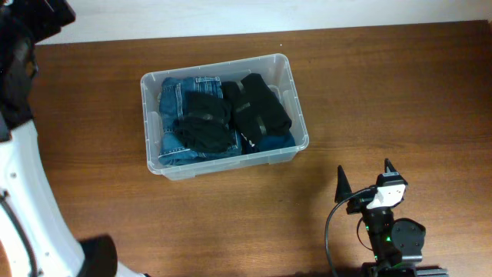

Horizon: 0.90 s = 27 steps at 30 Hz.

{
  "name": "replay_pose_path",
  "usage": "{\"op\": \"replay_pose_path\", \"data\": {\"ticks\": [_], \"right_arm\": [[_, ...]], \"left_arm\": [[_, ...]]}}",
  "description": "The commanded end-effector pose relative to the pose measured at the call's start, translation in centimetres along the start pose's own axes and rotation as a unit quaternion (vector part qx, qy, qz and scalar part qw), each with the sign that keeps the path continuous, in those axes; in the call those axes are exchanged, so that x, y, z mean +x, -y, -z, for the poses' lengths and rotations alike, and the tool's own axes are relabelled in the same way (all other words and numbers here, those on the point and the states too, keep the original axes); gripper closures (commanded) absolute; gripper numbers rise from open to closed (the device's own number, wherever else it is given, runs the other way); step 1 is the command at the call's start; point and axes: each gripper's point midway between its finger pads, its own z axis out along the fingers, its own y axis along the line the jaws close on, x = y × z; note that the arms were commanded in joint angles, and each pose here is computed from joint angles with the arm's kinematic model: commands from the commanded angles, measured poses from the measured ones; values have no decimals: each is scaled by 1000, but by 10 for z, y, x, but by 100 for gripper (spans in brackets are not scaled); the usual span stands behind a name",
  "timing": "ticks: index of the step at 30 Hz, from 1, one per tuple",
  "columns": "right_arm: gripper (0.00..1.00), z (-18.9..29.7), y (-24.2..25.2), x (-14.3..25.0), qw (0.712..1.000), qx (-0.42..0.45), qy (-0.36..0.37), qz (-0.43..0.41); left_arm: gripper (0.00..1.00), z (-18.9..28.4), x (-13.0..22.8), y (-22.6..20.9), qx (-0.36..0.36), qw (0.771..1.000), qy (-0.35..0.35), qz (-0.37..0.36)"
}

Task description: Pack container

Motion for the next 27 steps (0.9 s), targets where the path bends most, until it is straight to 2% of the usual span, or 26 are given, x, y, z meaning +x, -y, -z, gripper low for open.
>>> {"op": "replay_pose_path", "data": {"ticks": [1,7,13,18,20,27], "right_arm": [[2,0,0,2,1000,1,2,-5],[2,0,0,2,1000,1,2,-5],[2,0,0,2,1000,1,2,-5],[2,0,0,2,1000,1,2,-5],[2,0,0,2,1000,1,2,-5],[2,0,0,2,1000,1,2,-5]], "left_arm": [[1,16,6,0,11,1000,20,15],[1,26,38,-7,25,997,73,19],[1,45,111,-22,43,993,108,27],[1,60,159,-19,72,989,129,24],[1,68,193,-22,86,986,141,24],[1,86,252,-41,102,974,201,33]]}}
